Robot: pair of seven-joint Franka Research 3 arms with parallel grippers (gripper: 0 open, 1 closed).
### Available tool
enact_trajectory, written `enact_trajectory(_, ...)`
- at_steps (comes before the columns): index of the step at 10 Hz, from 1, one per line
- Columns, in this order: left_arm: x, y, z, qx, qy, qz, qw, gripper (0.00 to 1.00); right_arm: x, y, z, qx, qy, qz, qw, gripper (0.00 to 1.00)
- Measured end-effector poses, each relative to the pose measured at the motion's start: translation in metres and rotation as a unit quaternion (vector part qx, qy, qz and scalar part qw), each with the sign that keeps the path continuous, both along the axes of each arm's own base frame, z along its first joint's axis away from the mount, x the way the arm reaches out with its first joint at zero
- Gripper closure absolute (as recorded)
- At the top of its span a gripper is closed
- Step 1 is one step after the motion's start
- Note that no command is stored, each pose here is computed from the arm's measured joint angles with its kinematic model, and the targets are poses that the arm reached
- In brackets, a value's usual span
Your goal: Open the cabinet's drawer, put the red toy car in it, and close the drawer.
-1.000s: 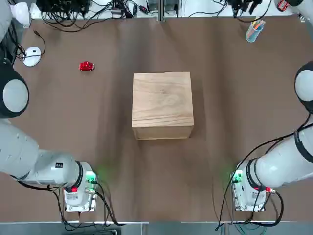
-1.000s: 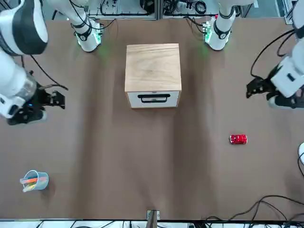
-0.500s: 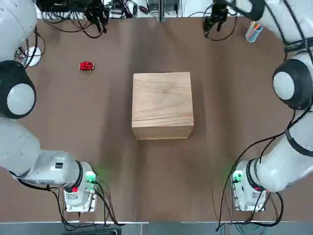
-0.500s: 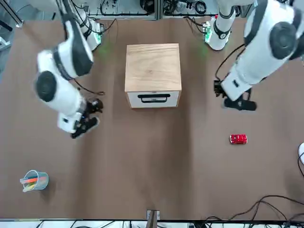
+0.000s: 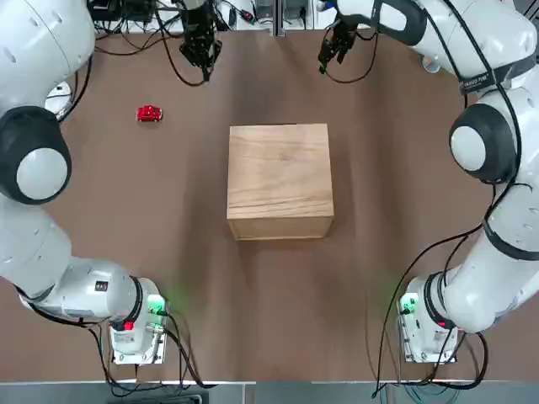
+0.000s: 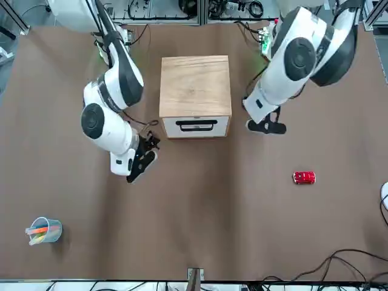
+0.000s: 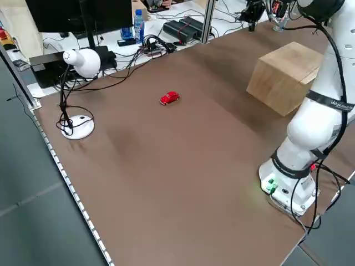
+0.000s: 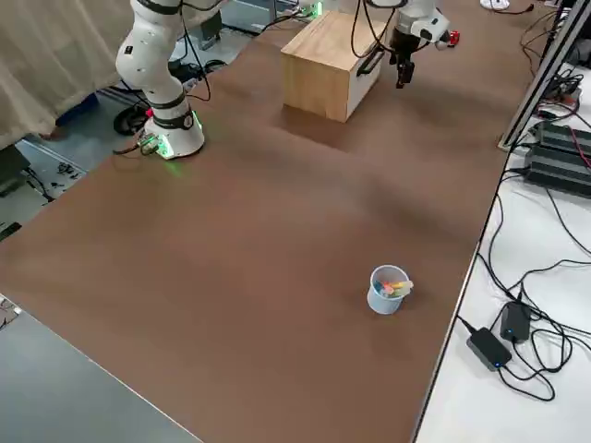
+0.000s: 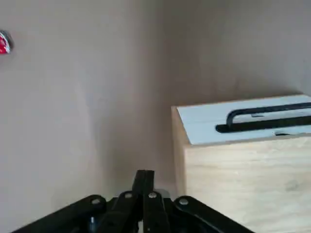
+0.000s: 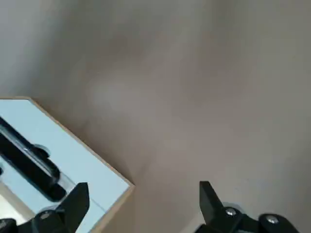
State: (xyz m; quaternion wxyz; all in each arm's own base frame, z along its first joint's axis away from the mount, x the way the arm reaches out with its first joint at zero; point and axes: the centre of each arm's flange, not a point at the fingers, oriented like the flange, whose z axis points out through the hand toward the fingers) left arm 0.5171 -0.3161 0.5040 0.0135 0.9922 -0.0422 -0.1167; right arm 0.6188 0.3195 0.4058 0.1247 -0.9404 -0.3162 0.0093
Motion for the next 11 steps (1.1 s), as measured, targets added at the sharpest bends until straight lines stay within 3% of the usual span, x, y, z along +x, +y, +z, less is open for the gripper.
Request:
enact_trajectory(3, -0.023, -0.039, -0.023, 0.003, 0.028, -0.015, 0.999, 0.99, -0.008, 0.032, -0.032, 0.057, 0.001, 0.092, 0.994, 0.0)
enact_trajectory(6, -0.036, -0.077, -0.053, 0.001, 0.036, -0.05, 0.998, 0.99, -0.006, 0.051, -0.072, 0.086, -0.012, 0.2, 0.976, 0.0)
enact_trajectory(9, -0.032, -0.09, -0.081, 0.004, 0.029, -0.061, 0.998, 0.99, -0.013, 0.073, -0.077, 0.103, -0.017, 0.241, 0.965, 0.0)
enact_trajectory(11, -0.029, -0.095, -0.099, 0.003, 0.035, -0.064, 0.997, 0.99, -0.031, 0.101, -0.075, 0.108, -0.018, 0.27, 0.957, 0.0)
